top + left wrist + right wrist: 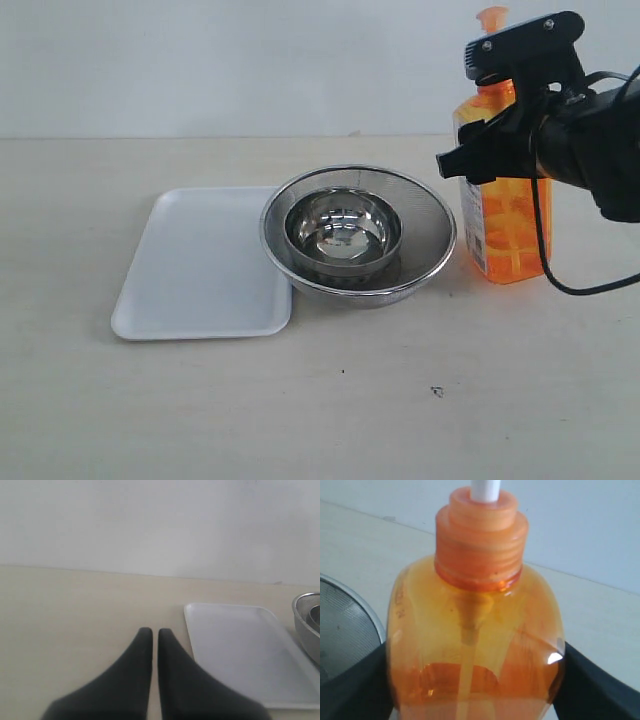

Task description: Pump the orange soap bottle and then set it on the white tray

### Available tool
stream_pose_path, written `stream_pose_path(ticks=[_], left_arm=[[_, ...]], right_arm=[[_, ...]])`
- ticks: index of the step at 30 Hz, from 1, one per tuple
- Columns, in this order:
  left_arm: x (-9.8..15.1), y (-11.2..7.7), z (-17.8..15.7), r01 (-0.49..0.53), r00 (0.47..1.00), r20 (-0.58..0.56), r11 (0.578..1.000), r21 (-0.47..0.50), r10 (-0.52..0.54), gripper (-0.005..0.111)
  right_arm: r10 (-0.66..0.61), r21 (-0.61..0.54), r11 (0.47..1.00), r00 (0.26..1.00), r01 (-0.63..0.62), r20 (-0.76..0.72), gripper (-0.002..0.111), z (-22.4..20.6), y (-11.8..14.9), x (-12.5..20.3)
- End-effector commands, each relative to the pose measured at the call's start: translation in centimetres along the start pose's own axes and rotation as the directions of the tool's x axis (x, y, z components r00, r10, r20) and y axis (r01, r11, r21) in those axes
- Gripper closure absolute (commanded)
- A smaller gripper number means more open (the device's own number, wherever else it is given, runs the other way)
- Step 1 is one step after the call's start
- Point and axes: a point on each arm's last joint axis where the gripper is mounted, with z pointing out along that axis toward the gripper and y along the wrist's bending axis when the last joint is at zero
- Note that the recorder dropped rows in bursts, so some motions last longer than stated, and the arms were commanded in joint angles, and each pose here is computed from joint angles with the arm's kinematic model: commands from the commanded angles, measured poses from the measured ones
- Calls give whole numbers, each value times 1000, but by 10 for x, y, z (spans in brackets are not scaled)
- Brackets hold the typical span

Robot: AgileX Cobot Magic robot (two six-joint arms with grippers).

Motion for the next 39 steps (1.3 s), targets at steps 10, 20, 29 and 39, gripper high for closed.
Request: stream_pose_path(ticks=[10,20,29,39], left_arm=[[-2,-1,0,1,1000,21,1000,7,-1,102],[-2,-1,0,1,1000,21,1000,7,-1,102],[-2,-1,0,1,1000,21,1000,7,-1,102],[-7,-1,-1,-4,997,77,1000,10,3,102]], right_arm=[[-8,-9,1000,999,8,-54,108,0,0,17],[20,-22,1000,1000,-20,-11,108,-11,-5,7],[18,-48,999,1000,-19,-18,108,-10,-2,8],[9,-78,997,999,-12,-31,108,-10,1,11]])
